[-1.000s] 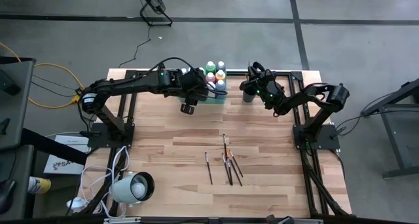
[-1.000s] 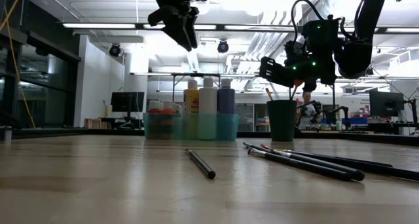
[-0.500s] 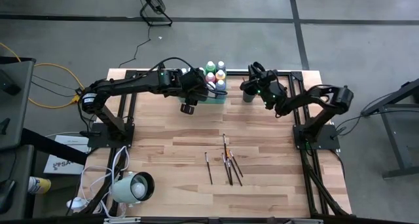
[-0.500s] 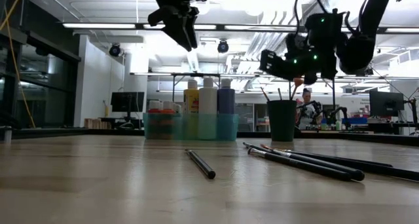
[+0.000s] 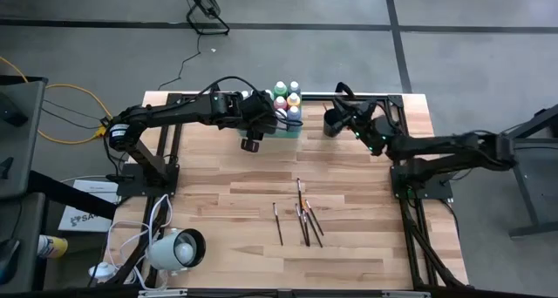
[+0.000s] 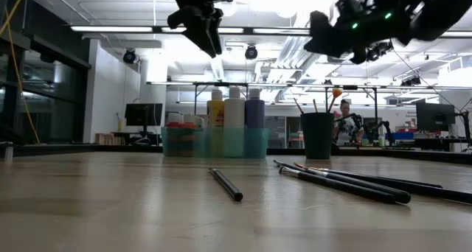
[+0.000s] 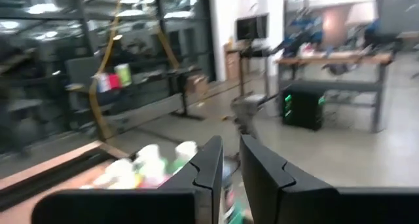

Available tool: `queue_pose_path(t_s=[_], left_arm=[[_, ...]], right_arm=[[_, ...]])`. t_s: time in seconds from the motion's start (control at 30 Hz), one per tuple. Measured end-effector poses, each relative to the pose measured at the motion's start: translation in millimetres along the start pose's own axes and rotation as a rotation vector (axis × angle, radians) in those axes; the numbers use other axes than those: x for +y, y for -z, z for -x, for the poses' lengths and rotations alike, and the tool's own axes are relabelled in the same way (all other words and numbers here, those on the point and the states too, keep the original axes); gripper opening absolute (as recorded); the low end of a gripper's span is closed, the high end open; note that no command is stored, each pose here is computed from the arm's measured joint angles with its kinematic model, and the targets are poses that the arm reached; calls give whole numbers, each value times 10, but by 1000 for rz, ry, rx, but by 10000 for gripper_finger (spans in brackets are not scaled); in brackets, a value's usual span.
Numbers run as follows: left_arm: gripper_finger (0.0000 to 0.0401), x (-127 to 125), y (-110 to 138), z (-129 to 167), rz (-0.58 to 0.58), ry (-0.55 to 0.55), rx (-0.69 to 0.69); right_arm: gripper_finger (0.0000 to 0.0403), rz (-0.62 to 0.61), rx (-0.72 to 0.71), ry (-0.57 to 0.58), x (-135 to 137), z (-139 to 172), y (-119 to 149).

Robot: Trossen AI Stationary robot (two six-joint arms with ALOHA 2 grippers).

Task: Pick & Place Paint Supplies
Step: Put the silver paint brush into the green cup

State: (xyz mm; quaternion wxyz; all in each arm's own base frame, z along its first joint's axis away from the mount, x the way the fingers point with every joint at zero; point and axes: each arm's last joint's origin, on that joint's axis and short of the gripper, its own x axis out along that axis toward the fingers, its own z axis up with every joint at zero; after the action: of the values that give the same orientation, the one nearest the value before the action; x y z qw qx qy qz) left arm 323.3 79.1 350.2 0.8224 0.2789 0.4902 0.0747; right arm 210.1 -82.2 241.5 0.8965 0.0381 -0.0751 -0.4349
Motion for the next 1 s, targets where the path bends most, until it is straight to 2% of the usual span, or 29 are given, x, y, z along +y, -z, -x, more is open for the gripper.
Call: queue_pose_path(t_s=[0.2, 0.43, 0.57, 0.73, 0.83, 1.0], left_arm=[[183, -24, 32, 1, 94, 25, 31], [183, -122, 70, -25, 345, 105, 72], [183, -286, 70, -94, 407, 168, 91], [183, -586, 36, -188, 468, 242, 104], [183, -756, 12, -216, 535, 275, 114], [183, -1002, -33, -277, 790, 323, 119]], right_arm=[[48, -82, 49, -91, 15, 328, -217], [48, -176, 32, -126, -85, 608, -431], [48, -241, 120, -169, -137, 715, -403], [48, -251, 272, -331, -155, 836, -329], [48, -278, 372, -380, -138, 874, -255], [48, -272, 443, -460, -109, 915, -212]])
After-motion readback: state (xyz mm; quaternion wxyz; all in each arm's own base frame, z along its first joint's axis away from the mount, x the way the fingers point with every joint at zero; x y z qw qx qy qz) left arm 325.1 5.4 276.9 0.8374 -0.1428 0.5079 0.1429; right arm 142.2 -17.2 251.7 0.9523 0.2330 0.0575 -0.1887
